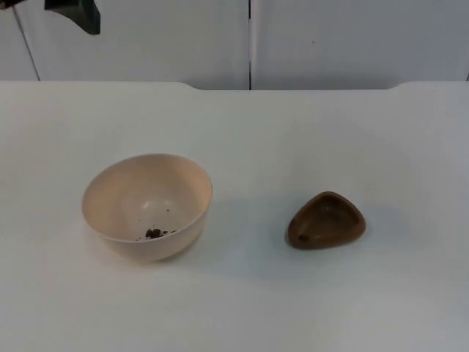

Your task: Pick up the bowl with the left hand and pour the coffee beans from the cup into the bowl with the right hand.

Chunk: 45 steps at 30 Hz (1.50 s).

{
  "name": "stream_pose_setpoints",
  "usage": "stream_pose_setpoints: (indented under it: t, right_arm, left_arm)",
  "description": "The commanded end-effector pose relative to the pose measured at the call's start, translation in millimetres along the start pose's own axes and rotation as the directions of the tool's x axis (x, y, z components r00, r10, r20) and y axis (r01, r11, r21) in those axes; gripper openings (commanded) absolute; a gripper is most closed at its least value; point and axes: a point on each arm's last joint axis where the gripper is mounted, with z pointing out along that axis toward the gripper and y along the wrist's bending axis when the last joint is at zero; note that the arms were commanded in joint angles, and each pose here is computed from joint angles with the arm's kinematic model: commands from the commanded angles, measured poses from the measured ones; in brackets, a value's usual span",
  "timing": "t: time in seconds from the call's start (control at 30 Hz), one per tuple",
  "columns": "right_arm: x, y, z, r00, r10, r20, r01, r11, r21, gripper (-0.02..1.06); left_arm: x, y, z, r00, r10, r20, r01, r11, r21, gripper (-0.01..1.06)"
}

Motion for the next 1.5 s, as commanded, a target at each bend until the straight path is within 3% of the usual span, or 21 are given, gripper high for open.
stream_pose_setpoints:
  t: [0.0, 0.43, 0.73, 1.0, 1.47]
  right_arm:
    - [5.0, -0.8, -10.4, 1.000, -0.018, 0.015, 0.018, 1.000, 0.003, 0.78]
    - [67.8, -4.1, -68.9, 0.993, -0.065, 0.095, 0.065, 0.998, 0.003, 0.78]
    - [98.2, -5.3, -112.4, 0.977, -0.067, 0.202, 0.067, 0.998, 0.002, 0.78]
    - [129.8, -6.6, -147.3, 0.949, -0.064, 0.308, 0.068, 0.998, -0.001, 0.78]
    - [171.1, -8.5, -186.2, 0.942, -0.070, 0.329, 0.075, 0.997, -0.002, 0.78]
  left_arm:
    - [1.4, -0.6, -11.0, 1.000, 0.015, 0.016, -0.016, 1.000, 0.020, 0.89]
    - [51.1, 3.3, -64.6, 0.987, 0.051, 0.155, -0.075, 0.986, 0.148, 0.89]
    - [77.7, 9.2, -100.7, 0.965, 0.053, 0.257, -0.100, 0.979, 0.177, 0.89]
    - [90.7, 11.9, -139.2, 0.915, 0.077, 0.396, -0.162, 0.969, 0.188, 0.89]
    - [117.8, 16.2, -166.1, 0.904, 0.161, 0.397, -0.249, 0.951, 0.181, 0.89]
